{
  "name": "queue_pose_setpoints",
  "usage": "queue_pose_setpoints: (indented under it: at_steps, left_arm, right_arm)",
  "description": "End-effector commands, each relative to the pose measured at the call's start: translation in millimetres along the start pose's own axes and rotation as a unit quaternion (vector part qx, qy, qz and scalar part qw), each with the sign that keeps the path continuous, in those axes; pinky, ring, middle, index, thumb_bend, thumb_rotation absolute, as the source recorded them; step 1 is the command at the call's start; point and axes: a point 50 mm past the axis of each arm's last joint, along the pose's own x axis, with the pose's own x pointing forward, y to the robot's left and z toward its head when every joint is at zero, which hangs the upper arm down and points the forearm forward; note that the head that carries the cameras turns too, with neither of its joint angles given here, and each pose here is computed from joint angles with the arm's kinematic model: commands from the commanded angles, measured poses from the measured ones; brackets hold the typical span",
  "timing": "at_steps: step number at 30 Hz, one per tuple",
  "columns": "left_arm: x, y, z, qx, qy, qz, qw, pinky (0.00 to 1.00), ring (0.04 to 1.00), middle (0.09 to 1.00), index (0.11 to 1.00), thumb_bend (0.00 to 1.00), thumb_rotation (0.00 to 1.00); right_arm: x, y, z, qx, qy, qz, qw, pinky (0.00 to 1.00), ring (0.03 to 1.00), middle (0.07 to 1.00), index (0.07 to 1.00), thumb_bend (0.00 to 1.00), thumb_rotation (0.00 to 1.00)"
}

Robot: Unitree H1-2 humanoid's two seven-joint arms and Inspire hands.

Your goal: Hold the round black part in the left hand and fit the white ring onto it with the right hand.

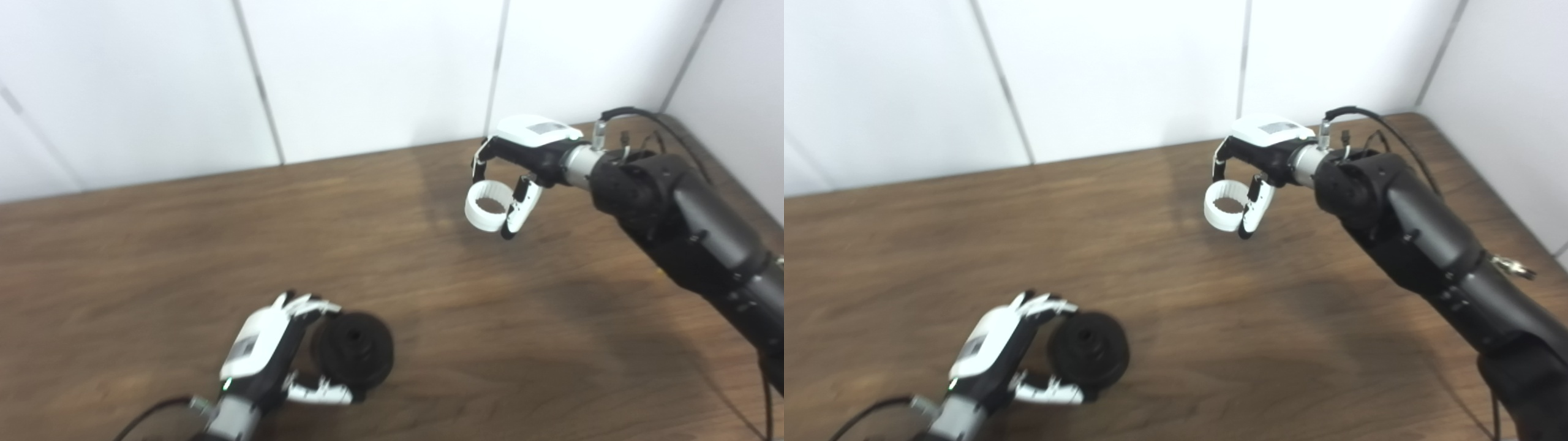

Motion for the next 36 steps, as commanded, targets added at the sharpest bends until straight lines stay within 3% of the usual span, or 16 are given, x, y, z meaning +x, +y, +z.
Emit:
queue_pose_setpoints:
  at_steps: [1,13,36]
  left_arm:
    - [5,-1,5,0.005,-0.006,-0.008,1.0,1.0,0.876,0.782,0.484,0.52,0.06]
    - [17,-3,19,0.011,-0.007,-0.008,1.0,1.0,0.879,0.782,0.484,0.52,0.06]
    - [25,-4,27,0.02,-0.009,-0.005,1.0,1.0,0.871,0.778,0.482,0.52,0.07]
  right_arm:
    - [-7,-21,13,-0.016,-0.015,-0.026,0.999,1.0,0.94,0.808,0.483,0.53,0.14]
    - [-26,-4,73,-0.049,-0.134,-0.015,0.99,0.99,0.917,0.785,0.481,0.53,0.14]
    - [-30,17,120,-0.038,-0.215,-0.019,0.976,1.0,0.922,0.782,0.48,0.53,0.14]
